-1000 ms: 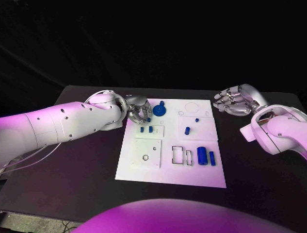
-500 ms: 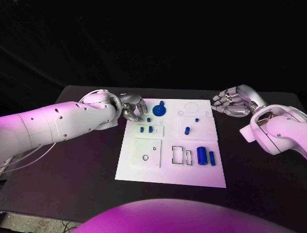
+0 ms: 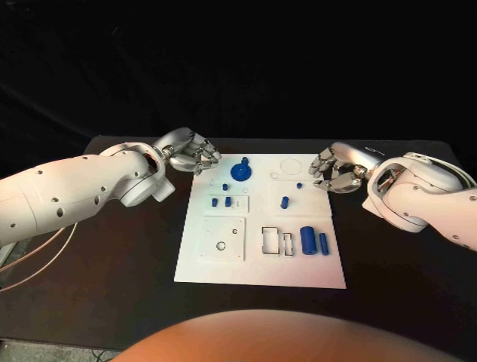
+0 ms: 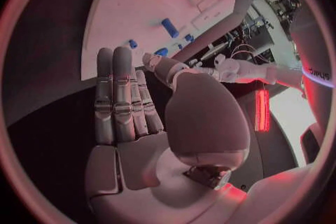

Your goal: Assemble the parts on the task board

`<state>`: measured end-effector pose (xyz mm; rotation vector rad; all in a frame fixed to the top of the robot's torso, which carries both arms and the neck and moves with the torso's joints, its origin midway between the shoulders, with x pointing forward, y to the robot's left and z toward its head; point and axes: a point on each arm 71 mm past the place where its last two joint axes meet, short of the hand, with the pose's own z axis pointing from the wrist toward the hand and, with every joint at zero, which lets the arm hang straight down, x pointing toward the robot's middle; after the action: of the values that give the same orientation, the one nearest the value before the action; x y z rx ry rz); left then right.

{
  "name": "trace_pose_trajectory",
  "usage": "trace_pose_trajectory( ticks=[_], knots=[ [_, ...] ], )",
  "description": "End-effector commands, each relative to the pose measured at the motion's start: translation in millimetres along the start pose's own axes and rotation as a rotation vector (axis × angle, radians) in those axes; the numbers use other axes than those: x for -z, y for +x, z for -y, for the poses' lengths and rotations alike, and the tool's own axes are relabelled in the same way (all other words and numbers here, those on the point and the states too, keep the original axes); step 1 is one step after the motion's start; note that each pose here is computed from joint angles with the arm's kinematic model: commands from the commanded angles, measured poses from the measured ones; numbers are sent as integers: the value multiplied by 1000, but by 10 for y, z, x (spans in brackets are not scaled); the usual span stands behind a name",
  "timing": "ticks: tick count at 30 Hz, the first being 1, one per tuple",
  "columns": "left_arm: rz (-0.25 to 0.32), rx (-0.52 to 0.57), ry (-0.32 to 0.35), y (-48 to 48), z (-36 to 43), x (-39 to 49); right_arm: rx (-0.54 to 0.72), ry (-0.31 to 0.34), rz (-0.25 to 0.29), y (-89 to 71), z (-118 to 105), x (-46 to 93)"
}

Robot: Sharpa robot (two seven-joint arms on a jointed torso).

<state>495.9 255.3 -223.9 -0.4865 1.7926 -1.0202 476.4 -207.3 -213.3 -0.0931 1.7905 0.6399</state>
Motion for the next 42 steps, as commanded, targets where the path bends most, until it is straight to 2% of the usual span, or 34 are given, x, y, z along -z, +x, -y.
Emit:
trace_pose_trajectory(
  ticks=[1, 5, 9, 19, 25, 30, 42],
  knots=[
    [88, 468, 8, -67, 7, 46, 203, -19, -60, 52, -34, -48],
    [89, 623, 25, -77, 24, 105, 250, -27, -56, 68, -67, -129],
    [80, 685, 39, -61, 46, 110, 283, -34, -45, 86, -111, -201],
    [63, 734, 74, 15, 142, 104, 302, -45, -49, 180, -186, -327],
    [55, 747, 85, 50, 186, 109, 299, -60, -73, 291, -237, -373],
    [52, 749, 87, 62, 199, 112, 292, -61, -92, 368, -245, -395],
    [23, 756, 81, 81, 204, 116, 294, -41, -99, 425, -196, -441]
  ],
)
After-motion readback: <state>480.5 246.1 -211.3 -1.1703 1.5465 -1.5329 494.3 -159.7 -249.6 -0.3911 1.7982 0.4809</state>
